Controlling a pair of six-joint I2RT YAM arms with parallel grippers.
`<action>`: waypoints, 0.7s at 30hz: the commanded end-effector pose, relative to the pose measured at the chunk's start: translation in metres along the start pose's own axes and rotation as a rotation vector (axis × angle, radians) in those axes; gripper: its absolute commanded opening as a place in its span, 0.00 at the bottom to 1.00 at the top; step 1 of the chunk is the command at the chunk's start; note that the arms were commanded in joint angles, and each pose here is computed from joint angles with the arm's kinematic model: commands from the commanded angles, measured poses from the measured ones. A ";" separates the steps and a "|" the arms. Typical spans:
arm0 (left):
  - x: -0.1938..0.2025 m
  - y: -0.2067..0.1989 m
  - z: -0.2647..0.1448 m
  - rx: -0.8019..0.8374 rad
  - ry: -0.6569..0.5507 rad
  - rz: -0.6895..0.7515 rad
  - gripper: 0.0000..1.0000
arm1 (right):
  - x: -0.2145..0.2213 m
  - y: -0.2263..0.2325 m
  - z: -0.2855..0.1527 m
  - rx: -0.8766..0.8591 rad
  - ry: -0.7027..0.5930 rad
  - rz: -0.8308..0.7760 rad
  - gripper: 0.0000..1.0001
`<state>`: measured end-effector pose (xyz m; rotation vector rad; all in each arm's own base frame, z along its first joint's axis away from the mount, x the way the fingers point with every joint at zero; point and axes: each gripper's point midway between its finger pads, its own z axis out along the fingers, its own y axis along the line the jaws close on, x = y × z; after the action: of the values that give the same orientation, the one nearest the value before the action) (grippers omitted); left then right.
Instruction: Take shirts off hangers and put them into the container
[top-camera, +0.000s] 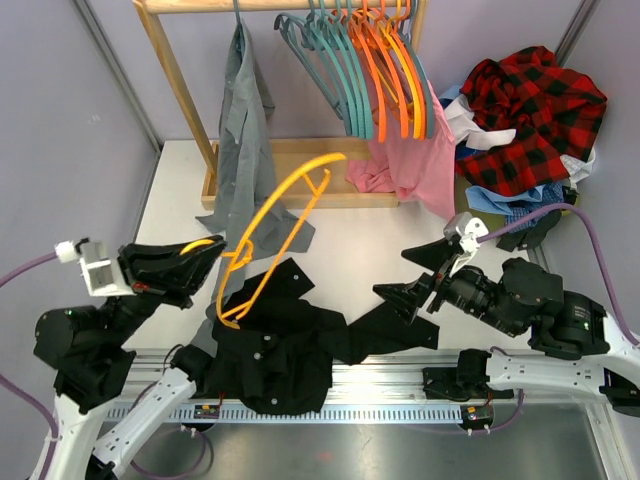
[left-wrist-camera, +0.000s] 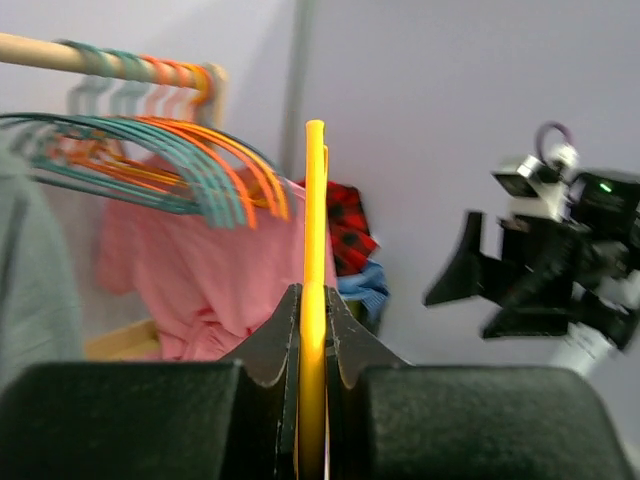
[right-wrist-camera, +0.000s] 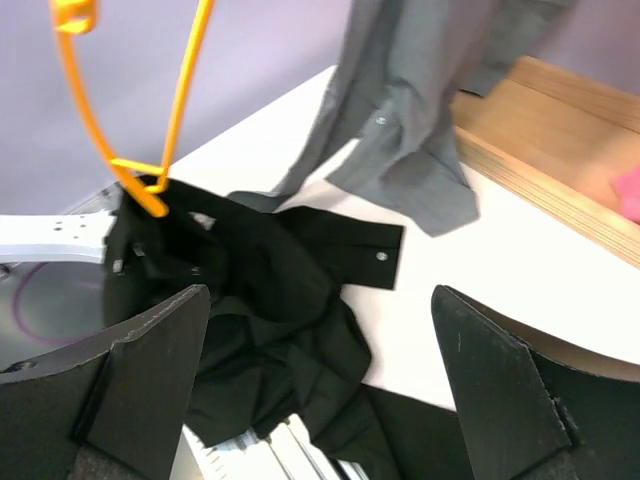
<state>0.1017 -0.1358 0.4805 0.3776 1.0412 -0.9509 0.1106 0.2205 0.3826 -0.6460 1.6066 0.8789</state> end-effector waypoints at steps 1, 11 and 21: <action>0.026 -0.042 0.009 0.276 0.181 -0.050 0.00 | -0.004 -0.024 -0.008 0.123 -0.008 -0.023 1.00; 0.073 -0.079 -0.010 0.608 0.464 -0.166 0.00 | -0.014 -0.012 -0.021 0.033 -0.002 -0.051 0.99; 0.088 -0.075 -0.002 0.677 0.517 -0.256 0.00 | -0.001 0.017 -0.008 -0.107 0.054 -0.068 0.99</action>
<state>0.0621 -0.2181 0.4127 1.0553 1.2644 -1.4231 0.1038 0.2086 0.3814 -0.7285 1.6208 0.8442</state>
